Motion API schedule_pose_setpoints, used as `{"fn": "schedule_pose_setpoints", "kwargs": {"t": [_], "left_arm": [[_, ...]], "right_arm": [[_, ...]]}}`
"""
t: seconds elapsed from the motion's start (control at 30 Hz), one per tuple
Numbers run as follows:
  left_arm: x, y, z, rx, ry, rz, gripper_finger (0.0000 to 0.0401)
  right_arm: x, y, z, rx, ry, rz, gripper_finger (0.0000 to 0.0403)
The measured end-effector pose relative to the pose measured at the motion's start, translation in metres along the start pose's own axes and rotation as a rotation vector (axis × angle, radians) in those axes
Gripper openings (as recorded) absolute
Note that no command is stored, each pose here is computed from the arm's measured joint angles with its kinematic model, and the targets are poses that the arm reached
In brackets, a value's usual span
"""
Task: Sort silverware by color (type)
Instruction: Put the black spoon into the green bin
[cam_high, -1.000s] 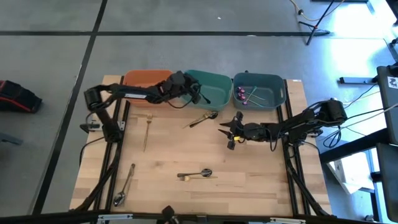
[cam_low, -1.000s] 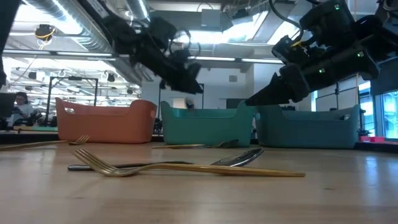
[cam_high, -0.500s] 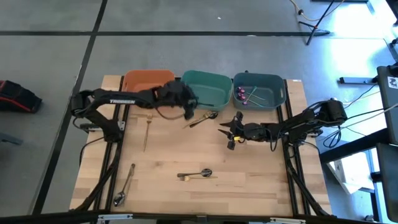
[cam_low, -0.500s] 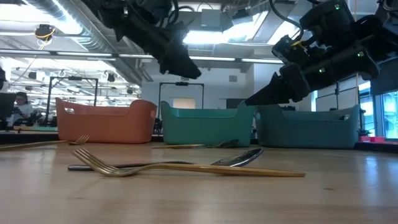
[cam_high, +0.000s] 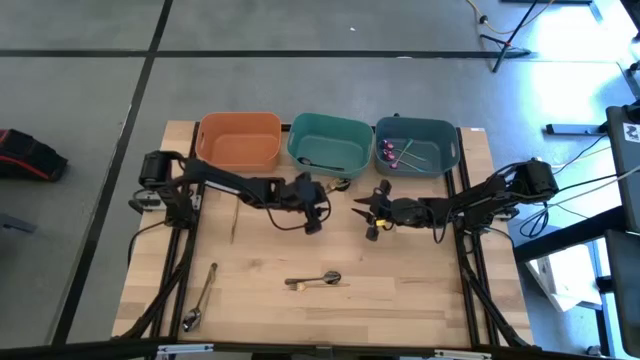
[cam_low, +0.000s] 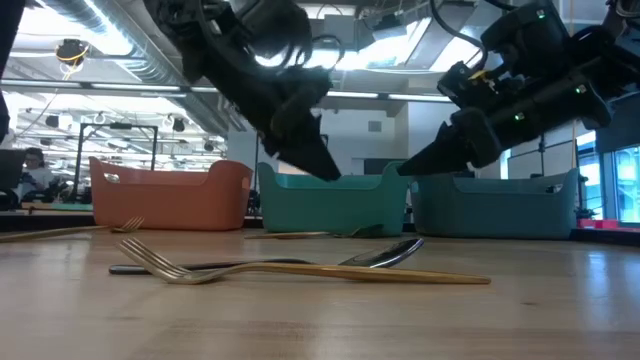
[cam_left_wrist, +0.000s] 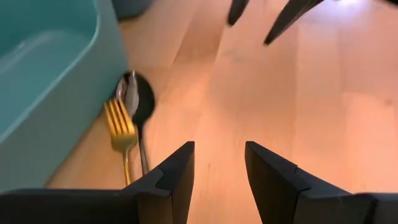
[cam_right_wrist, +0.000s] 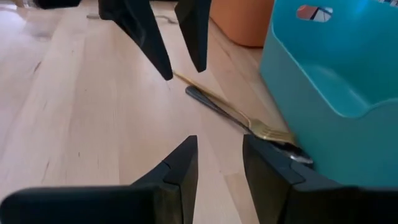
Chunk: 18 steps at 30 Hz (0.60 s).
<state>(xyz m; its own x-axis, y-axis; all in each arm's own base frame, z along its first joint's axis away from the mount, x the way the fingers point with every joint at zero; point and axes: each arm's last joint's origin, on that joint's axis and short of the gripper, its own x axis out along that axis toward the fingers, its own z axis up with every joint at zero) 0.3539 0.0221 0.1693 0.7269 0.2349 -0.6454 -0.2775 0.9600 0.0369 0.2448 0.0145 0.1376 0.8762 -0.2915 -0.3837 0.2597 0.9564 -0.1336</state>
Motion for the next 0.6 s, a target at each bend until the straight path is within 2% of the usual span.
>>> {"fn": "schedule_pose_setpoints", "kwargs": {"t": [0.2,0.33,0.47,0.6], "left_arm": [[0.011,-0.006,-0.011,-0.054,0.045,0.022,0.0137],[0.014,-0.007,-0.013,-0.082,0.046,0.026,0.0137],[0.017,-0.004,-0.017,-0.08,0.057,0.085,0.0137],[0.027,-0.003,-0.024,-0.076,0.084,0.081,0.0137]], "right_arm": [[0.0,0.001,-0.004,0.011,0.043,0.046,0.0117],[-0.002,0.008,-0.006,-0.001,0.065,0.119,0.0117],[-0.006,0.016,-0.009,-0.039,0.081,0.158,0.0117],[-0.009,0.022,-0.012,-0.062,0.104,0.18,0.0117]]}}
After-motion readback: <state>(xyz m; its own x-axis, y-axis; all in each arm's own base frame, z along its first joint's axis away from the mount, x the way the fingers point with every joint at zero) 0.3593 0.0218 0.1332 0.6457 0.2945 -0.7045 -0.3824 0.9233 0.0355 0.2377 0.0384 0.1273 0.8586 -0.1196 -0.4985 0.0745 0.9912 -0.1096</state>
